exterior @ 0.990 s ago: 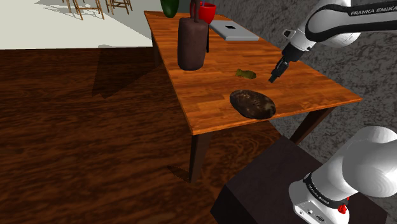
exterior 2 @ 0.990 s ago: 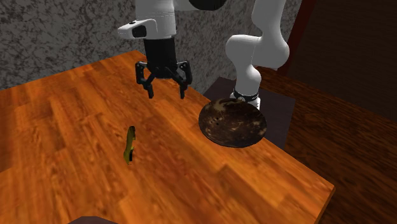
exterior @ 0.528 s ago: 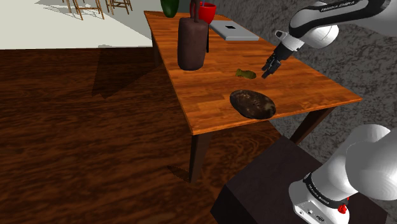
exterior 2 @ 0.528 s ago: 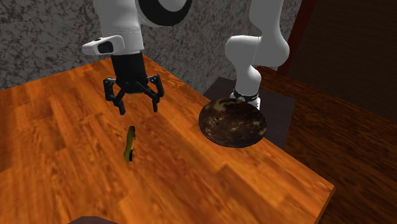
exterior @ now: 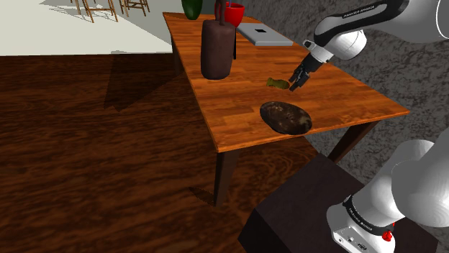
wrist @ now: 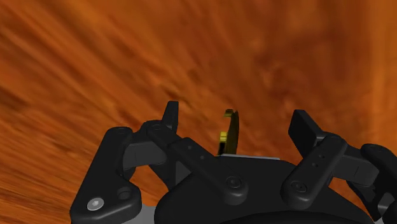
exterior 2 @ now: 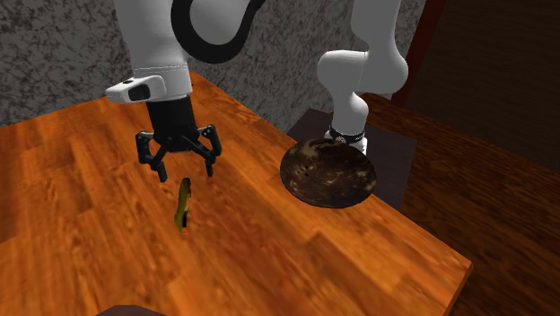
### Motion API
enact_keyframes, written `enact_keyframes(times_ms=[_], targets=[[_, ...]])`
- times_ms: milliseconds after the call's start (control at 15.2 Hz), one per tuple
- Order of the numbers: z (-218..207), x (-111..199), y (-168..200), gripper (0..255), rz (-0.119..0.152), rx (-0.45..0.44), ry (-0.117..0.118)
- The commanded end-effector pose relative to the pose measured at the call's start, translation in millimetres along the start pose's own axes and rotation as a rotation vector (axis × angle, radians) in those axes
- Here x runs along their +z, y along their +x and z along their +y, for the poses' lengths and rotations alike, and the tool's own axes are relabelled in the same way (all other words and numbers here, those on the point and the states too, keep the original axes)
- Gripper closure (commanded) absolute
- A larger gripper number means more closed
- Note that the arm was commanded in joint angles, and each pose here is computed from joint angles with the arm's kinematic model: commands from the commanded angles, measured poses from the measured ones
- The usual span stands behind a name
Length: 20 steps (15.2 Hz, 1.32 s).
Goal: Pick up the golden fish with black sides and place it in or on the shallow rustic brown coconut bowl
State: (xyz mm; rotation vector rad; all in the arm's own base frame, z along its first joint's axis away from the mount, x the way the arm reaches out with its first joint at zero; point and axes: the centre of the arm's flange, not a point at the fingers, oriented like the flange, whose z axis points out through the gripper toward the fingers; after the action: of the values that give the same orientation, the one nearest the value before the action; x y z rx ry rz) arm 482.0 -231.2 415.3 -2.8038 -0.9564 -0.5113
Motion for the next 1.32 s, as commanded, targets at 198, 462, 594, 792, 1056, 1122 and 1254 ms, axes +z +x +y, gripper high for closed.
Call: enact_keyframes(times_ms=[198,462,594,792,1056,1122,1254], targets=[[-0.5,13.5,0.5,0,0.000,0.000,0.000],[-0.5,13.5,0.5,0,0.000,0.000,0.000],[-0.5,13.4,0.5,255,0.000,0.000,0.000],[-0.5,13.2,0.6,255,0.000,0.000,0.000],[-0.1,14.5,0.5,255,0.000,0.000,0.000],[-0.3,14.6,0.2,255,0.000,0.000,0.000],[-0.6,8.5,2.4,255,0.000,0.000,0.000]])
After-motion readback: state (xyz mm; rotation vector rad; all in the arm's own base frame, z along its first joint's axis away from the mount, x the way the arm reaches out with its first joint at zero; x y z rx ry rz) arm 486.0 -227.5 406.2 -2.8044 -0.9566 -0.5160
